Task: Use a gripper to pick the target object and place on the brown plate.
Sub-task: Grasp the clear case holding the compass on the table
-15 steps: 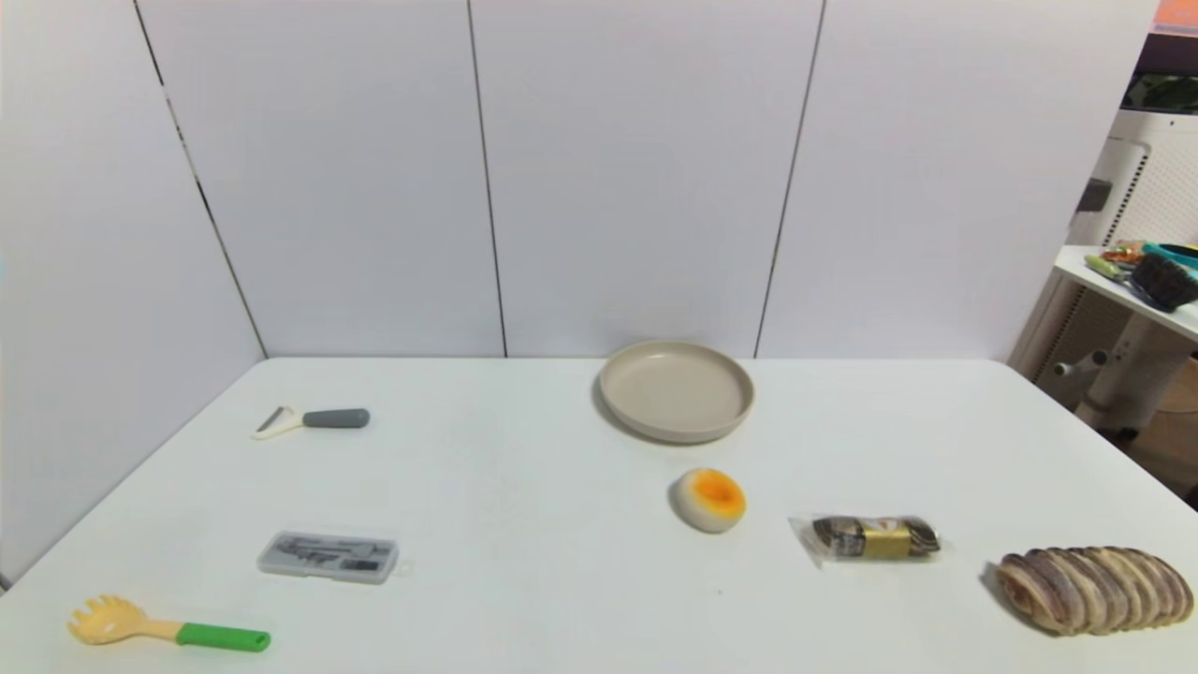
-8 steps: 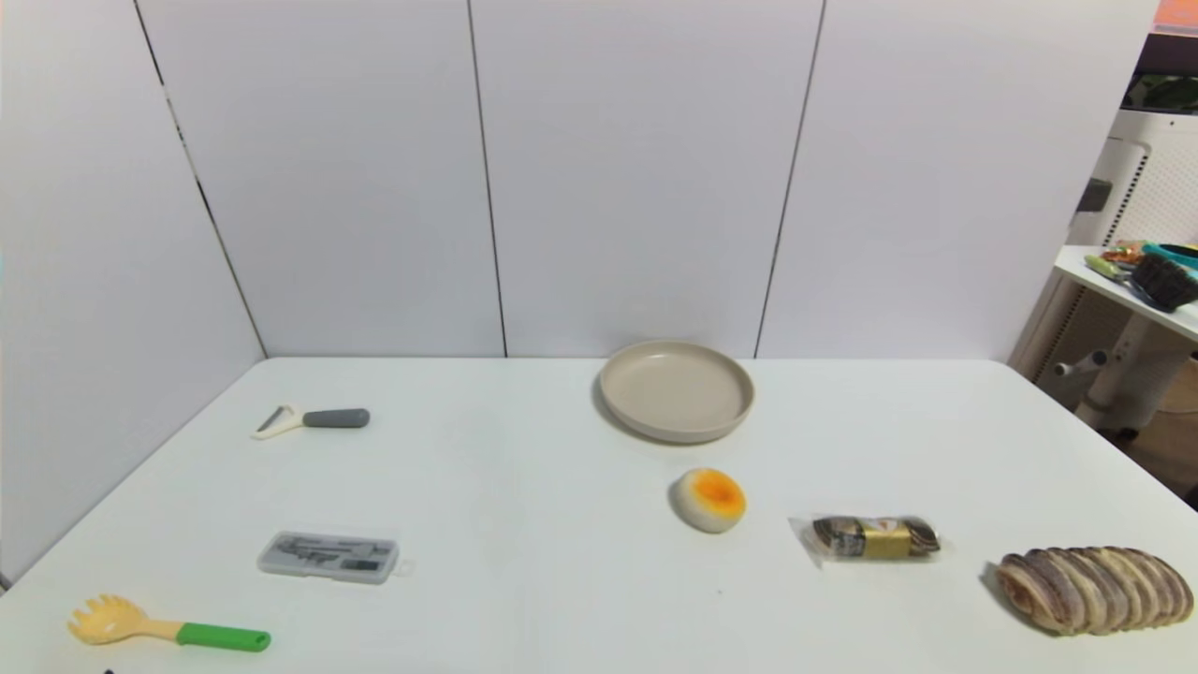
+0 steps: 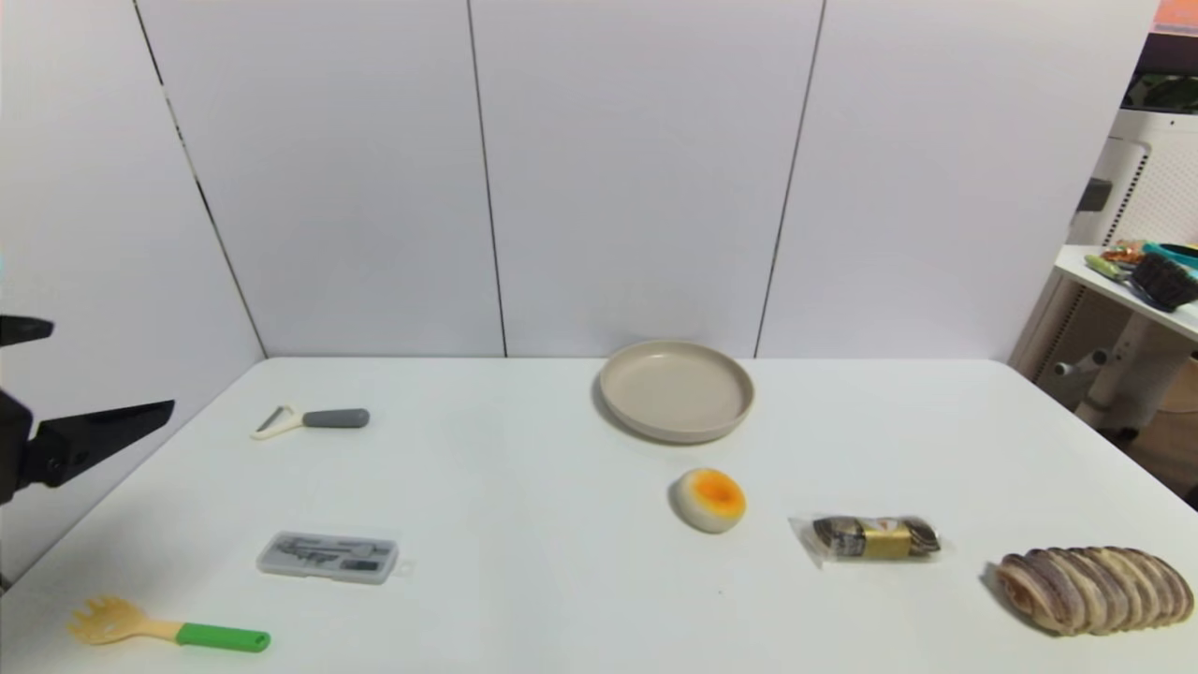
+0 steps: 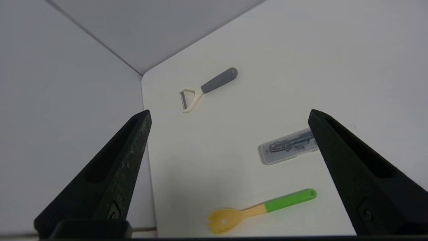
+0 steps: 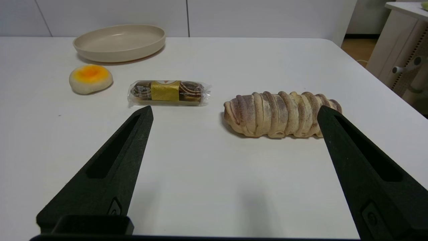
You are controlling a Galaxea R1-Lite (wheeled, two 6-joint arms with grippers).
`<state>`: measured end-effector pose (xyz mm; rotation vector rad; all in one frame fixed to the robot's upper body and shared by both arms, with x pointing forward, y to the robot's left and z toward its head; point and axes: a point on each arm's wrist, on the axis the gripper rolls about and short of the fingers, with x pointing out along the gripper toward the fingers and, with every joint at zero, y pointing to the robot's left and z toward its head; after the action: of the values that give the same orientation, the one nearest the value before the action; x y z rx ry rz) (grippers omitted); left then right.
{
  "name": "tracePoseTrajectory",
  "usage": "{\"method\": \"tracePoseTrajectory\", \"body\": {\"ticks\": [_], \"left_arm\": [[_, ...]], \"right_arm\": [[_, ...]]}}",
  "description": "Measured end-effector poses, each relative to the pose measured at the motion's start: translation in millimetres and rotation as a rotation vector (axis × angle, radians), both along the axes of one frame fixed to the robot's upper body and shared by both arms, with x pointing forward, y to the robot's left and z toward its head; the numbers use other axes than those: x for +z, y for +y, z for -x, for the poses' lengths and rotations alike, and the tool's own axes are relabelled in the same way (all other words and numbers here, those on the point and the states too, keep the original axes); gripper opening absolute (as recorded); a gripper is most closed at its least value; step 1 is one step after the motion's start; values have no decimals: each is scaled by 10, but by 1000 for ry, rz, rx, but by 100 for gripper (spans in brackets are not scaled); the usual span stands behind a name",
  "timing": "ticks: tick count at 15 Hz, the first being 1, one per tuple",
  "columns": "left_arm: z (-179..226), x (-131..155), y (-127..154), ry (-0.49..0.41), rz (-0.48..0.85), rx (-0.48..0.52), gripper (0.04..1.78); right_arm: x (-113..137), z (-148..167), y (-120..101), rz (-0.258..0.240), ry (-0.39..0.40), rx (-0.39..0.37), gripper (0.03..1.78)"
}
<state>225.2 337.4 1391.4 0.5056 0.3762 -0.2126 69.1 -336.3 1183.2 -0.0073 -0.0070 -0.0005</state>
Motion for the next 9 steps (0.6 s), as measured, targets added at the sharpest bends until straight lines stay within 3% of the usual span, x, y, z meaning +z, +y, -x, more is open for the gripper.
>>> {"method": "tracePoseTrajectory", "body": {"ticks": [2, 6, 9], "left_arm": [[-353, 11, 24, 170, -156, -176, 169], [-840, -442, 65, 531, -355, -600, 169], [-1163, -759, 96, 627, -407, -767, 169]], "right_arm": [[0, 0, 0, 0, 0, 0, 169], [0, 0, 0, 0, 0, 0, 169], [0, 0, 0, 0, 0, 0, 169]]}}
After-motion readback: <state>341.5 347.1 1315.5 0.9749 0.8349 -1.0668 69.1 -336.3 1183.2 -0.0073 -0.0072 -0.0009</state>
